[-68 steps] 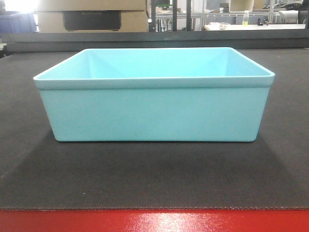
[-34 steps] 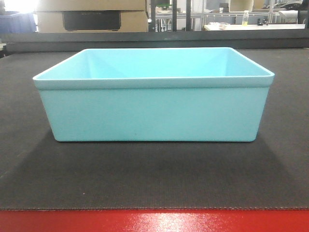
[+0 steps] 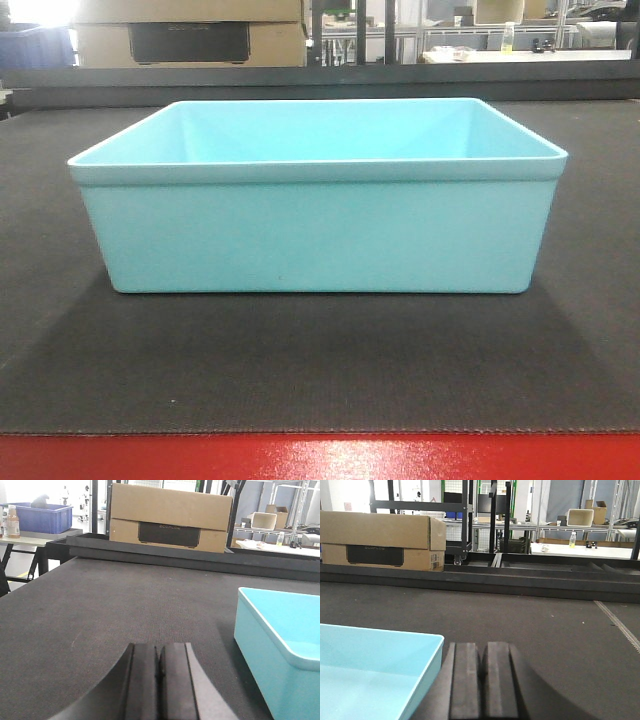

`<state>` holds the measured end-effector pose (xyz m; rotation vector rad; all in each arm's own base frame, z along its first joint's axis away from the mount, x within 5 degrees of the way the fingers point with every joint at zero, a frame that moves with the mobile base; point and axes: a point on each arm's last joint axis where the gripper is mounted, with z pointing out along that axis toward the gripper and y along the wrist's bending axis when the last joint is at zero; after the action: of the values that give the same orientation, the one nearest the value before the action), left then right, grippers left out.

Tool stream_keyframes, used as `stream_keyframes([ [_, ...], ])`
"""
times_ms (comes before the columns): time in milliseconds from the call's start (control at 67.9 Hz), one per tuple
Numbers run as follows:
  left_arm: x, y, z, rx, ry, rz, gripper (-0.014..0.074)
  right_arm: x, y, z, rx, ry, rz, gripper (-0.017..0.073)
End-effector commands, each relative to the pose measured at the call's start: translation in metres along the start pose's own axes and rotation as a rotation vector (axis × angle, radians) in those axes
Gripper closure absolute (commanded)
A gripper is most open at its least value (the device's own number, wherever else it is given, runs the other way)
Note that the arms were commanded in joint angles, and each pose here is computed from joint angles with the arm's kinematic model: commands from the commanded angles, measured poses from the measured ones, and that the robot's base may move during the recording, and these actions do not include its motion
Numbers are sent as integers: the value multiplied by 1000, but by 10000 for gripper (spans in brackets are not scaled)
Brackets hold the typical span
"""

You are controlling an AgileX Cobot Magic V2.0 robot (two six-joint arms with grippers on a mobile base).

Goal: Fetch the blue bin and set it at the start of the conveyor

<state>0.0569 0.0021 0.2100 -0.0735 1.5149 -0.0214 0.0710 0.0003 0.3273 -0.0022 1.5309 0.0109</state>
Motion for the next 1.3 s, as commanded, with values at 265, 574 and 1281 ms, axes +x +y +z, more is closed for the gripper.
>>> stream_keyframes([
  [265,-3,0,-1,0,-26,-3,704,32,-6,-13,102,-29,11,721],
  [574,-3,0,-1,0,-26,-3,704,113,-6,-20,111,-7,13,721],
  [1281,-3,0,-1,0,-26,-3,704,117,-7,-20,112,-5,15,721],
])
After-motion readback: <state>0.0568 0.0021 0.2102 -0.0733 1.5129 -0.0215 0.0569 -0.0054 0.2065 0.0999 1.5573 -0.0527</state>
